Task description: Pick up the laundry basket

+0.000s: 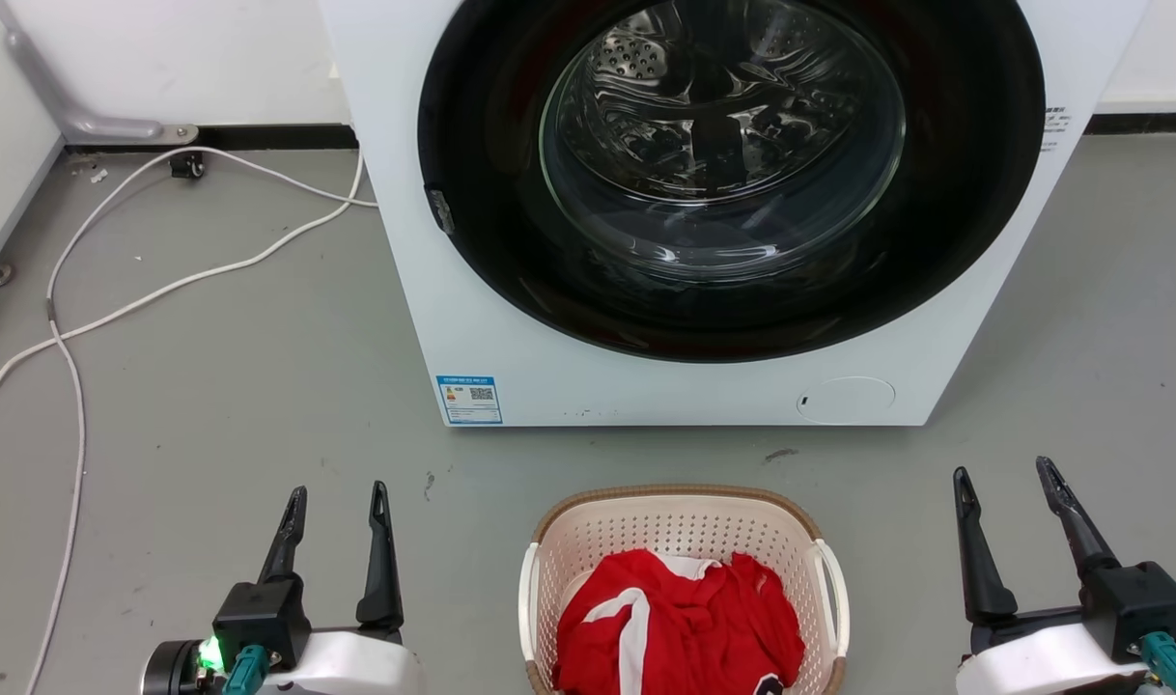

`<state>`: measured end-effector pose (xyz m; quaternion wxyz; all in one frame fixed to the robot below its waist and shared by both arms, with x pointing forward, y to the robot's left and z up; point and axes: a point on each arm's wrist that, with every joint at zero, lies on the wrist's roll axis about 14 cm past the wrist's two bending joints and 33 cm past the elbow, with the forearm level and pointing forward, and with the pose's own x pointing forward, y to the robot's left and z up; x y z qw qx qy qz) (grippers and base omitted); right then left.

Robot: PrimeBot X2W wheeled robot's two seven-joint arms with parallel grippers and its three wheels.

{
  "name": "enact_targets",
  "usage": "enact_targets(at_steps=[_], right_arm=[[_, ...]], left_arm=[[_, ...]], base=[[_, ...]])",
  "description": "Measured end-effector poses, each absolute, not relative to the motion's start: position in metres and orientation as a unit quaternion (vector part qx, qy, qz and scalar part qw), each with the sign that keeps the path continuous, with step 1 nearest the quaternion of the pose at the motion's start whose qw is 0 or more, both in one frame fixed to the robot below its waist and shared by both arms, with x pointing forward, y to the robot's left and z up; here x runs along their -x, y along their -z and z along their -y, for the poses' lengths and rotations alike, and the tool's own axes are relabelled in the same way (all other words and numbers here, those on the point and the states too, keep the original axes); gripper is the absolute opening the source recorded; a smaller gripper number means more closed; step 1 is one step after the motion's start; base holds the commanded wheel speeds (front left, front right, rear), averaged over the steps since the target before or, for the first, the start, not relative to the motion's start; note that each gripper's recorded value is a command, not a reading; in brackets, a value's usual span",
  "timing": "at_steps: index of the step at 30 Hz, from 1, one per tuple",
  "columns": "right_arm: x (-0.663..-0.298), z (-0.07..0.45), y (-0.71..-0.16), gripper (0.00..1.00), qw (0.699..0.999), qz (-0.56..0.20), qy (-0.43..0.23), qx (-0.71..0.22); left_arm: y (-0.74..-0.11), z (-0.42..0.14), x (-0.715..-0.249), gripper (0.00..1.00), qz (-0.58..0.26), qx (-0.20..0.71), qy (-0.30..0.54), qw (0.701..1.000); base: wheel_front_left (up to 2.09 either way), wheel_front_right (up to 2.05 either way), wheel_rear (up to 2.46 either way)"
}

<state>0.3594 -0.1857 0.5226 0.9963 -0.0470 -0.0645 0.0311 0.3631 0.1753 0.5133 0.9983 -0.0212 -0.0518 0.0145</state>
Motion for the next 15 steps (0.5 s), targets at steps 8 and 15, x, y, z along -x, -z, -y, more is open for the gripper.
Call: enact_targets(at_steps=[8, 15], right_arm=[[-0.358, 0.195, -0.502, 1.0, 0.998, 0.031, -0.018, 0.053], [-0.365, 0.207, -0.472, 1.0, 0.998, -0.018, -0.003, 0.055]], left_arm=[[-0.495, -0.154, -0.373, 1.0, 0.023, 0.03, 0.033, 0.999], [-0.467, -0.121, -0.391, 1.0, -0.025, 0.035, 0.089, 0.995]], base=[[0.0, 0.0, 0.0], [0.0, 0.0, 0.0]])
